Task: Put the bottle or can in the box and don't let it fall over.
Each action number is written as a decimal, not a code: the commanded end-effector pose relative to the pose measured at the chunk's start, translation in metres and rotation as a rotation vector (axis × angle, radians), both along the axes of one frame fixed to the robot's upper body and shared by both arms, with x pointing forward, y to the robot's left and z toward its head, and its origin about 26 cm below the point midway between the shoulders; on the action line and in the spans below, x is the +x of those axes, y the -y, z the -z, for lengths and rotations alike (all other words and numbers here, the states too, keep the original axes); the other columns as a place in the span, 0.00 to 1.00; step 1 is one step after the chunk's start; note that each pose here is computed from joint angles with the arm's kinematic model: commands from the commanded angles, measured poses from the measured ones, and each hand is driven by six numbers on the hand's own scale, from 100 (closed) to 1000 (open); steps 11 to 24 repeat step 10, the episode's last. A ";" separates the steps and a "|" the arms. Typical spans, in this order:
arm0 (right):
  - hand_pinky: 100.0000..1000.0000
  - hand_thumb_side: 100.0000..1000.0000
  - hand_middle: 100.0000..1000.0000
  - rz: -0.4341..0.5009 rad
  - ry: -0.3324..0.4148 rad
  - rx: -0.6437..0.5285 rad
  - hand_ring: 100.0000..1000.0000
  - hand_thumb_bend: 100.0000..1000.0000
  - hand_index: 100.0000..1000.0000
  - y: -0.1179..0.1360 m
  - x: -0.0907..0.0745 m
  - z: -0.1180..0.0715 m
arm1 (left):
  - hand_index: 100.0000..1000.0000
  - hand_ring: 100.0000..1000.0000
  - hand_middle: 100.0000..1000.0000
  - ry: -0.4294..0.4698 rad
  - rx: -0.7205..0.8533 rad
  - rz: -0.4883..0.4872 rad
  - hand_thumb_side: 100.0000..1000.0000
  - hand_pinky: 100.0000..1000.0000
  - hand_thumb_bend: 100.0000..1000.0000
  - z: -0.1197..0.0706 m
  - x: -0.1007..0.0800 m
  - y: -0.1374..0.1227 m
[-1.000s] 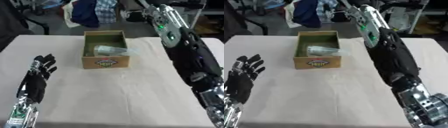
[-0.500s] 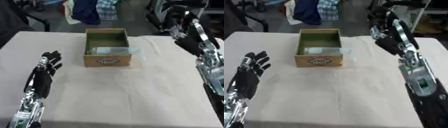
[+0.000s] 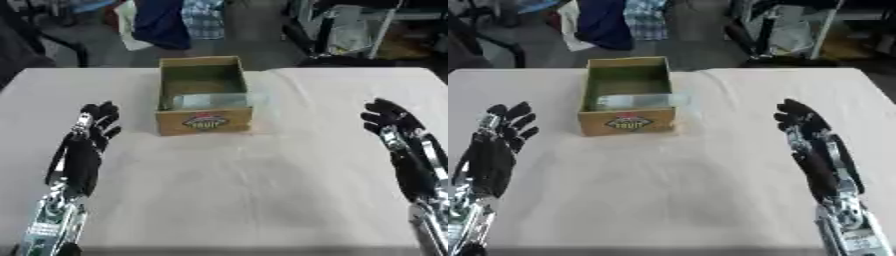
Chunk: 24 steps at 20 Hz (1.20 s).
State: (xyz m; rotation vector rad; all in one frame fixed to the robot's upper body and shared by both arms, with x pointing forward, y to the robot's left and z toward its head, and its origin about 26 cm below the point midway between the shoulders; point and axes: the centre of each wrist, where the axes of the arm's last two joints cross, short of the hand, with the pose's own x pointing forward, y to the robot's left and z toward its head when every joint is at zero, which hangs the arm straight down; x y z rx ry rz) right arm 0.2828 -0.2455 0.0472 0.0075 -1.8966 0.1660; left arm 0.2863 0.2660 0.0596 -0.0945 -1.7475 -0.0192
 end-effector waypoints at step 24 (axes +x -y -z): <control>0.86 0.58 0.78 -0.007 -0.006 -0.015 0.81 0.00 0.85 -0.014 0.001 0.003 | 0.74 0.92 0.93 0.060 0.060 -0.002 0.81 0.93 0.00 -0.011 0.001 -0.003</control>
